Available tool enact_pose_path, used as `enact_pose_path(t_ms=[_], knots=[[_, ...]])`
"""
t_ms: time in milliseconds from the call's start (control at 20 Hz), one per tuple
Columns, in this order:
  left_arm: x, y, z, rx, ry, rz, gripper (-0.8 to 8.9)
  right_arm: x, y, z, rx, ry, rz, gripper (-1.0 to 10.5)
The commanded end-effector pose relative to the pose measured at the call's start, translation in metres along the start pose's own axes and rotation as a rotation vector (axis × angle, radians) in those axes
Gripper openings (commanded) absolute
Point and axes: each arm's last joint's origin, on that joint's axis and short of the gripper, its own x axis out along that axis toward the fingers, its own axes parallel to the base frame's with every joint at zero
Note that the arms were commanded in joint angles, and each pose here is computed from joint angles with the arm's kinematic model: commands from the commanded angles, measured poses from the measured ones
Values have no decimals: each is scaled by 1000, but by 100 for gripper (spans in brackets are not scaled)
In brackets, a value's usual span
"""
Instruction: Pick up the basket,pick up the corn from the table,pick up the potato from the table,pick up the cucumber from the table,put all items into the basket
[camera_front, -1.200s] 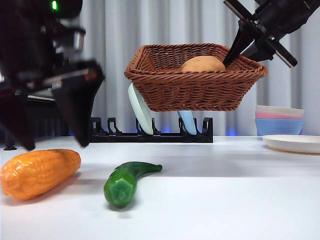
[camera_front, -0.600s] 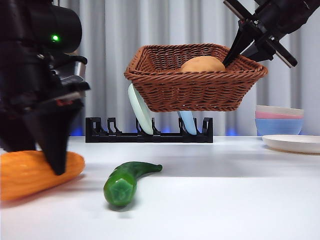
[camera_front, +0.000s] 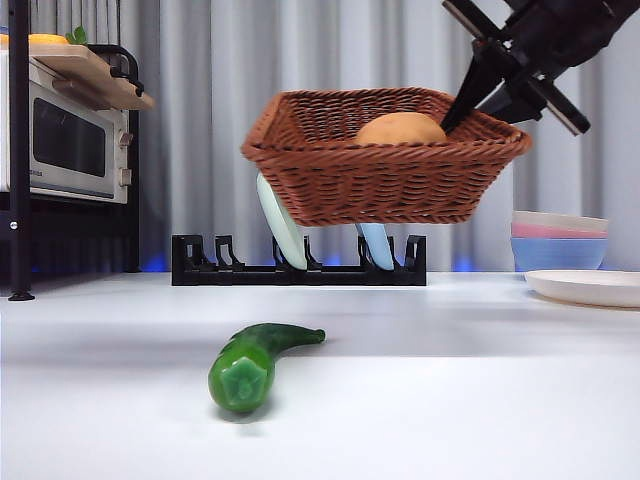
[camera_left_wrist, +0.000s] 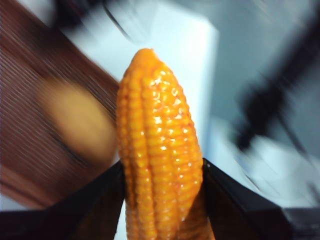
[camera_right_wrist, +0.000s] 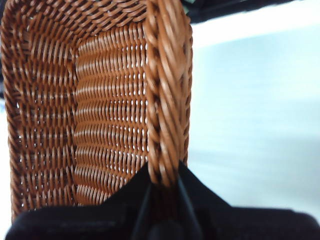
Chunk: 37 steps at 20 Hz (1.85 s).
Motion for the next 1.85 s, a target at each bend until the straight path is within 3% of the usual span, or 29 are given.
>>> enact_pose_path(t_ms=[50,200,400,450,550,600,1000,1200,1350,1550,1700,1850], knots=[[10,15,20,-129,-176,230,-8,2,13,0,-16,-1,41,-11],[32,30,22,-130,-179,397,-8,7,25,-5,-39,20,65,-11],[71,55,6,-190,-49,397,8,10,33,-9,-55,35,83,-11],[79,58,2,-202,-19,390,91,10,33,-9,-55,36,84,-11],[88,62,-4,-218,19,387,494,11,33,-9,-55,36,84,-11],[90,63,-5,-226,25,386,582,11,33,-9,-55,36,83,-11],[67,40,4,-272,0,302,575,9,29,-6,-49,20,74,-11],[25,3,4,-275,84,284,565,2,16,3,-31,-32,53,-11],[8,-19,-10,-293,215,280,563,-5,2,10,-1,-63,19,-11],[21,-36,-33,-289,436,337,562,-16,-18,17,36,-101,-25,-11],[47,-38,-56,-313,455,388,562,-23,-30,21,58,-125,-54,-11],[76,-26,-85,-360,442,458,562,-25,-34,23,66,-133,-64,-11]])
